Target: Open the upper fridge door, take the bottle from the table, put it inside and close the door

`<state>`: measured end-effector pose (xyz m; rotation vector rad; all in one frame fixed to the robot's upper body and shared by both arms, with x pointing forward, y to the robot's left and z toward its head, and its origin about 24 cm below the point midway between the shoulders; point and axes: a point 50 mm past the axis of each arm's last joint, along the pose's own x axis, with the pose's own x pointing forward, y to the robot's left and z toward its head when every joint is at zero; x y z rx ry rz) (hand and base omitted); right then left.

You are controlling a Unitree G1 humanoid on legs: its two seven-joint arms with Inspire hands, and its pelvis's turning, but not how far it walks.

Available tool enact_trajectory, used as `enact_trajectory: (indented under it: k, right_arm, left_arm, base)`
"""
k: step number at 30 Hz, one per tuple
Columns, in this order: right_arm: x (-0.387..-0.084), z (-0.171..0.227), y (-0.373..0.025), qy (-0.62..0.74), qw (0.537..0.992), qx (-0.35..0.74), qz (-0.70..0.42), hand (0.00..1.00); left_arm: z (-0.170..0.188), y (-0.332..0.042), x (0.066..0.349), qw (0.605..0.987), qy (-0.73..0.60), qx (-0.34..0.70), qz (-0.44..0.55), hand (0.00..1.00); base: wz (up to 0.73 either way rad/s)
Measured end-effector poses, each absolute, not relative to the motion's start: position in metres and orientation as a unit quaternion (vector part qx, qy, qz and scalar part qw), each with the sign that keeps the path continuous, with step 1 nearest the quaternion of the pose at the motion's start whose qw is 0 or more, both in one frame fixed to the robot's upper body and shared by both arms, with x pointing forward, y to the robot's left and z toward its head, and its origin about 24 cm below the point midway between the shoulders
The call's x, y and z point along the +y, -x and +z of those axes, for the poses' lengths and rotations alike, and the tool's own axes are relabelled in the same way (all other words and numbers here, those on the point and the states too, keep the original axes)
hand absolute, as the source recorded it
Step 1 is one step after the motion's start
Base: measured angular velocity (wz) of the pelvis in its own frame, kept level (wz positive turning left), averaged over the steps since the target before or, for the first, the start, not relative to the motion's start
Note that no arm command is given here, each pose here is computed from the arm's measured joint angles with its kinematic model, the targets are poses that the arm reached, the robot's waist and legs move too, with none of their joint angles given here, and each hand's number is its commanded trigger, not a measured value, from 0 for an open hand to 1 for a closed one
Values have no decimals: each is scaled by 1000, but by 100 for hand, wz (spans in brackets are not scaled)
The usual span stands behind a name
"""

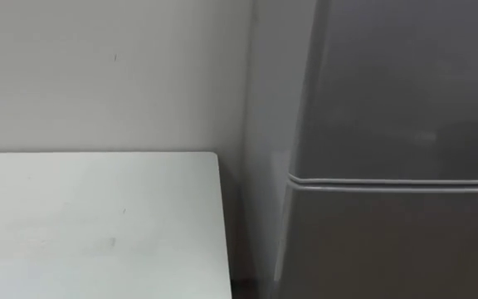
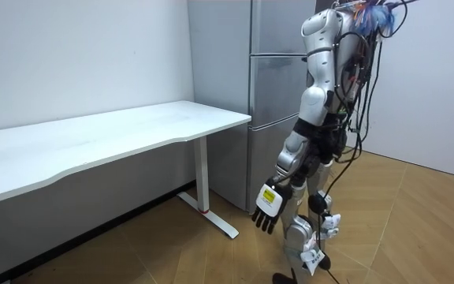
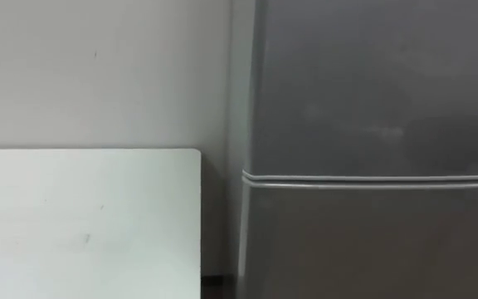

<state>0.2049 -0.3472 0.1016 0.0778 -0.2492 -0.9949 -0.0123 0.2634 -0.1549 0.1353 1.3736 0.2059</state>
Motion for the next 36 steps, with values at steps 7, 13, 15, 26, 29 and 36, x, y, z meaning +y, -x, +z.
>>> enact_trajectory:
  k: [7,13,15,26,29,36]
  right_arm:
    - [-367,42,-165,-84,820,-2,-566,0]
    - [-359,-6,-130,-90,779,95,-613,0]
    - [-355,-27,-117,-69,772,146,-614,0]
    - [-314,-107,-58,39,758,370,-535,0]
    - [-303,-119,-48,57,765,407,-496,0]
    - [-287,-134,-36,55,786,463,-406,0]
  left_arm:
    - [-154,15,265,767,-29,624,144,0]
    - [-155,15,265,766,-28,624,149,0]
    - [-155,15,264,767,-27,621,160,0]
    - [-159,20,252,765,-6,621,171,0]
    - [-160,22,249,763,-3,624,167,0]
    - [-160,22,247,765,-4,625,155,0]
  base:
    - [-4]
    - [0]
    - [0]
    - [0]
    - [-8]
    - [-4]
